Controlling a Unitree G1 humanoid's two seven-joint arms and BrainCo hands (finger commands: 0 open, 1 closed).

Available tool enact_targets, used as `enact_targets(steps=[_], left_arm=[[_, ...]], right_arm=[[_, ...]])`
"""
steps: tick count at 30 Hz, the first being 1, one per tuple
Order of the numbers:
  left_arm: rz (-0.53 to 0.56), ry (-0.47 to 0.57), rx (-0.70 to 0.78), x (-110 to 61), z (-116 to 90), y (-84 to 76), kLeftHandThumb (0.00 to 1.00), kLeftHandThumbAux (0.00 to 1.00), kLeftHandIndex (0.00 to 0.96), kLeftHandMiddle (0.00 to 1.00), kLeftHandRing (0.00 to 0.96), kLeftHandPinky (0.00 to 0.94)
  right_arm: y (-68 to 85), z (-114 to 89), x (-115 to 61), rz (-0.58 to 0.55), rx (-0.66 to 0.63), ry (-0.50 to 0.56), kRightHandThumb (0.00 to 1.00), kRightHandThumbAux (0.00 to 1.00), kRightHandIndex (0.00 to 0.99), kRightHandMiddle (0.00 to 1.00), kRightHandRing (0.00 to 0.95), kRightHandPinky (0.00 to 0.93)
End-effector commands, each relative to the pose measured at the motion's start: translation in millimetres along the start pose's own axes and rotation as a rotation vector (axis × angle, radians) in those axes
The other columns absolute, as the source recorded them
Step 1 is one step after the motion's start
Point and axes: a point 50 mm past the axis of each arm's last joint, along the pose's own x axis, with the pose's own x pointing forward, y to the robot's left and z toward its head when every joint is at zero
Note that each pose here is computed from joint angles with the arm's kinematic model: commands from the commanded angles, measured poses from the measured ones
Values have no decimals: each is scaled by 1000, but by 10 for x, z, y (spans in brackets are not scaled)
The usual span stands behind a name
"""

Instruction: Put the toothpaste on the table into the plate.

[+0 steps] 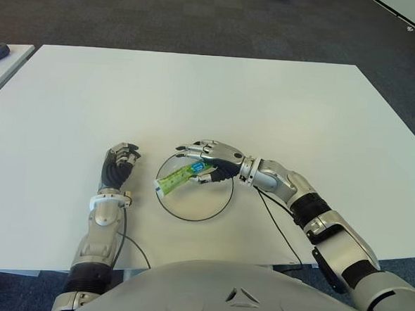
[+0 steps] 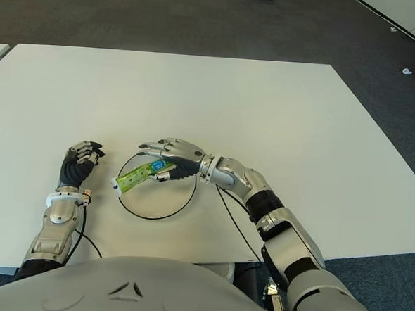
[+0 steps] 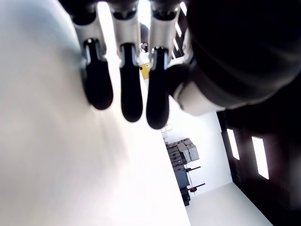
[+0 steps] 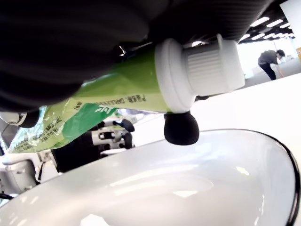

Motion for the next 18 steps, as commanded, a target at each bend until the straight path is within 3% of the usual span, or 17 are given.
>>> enact_targets(steps=[1,18], left_arm=[[-4,58,10,-50,-80,-21,705,721,428,515,455,317],[2,65,14,-66,-87,-14,706,723,427,515,443,323]], right_arm=[[-15,-20,34,40,-37,-3,412,125,0,0,0,0],[31,-65,56,98,-64,22,436,146,0,0,0,0]])
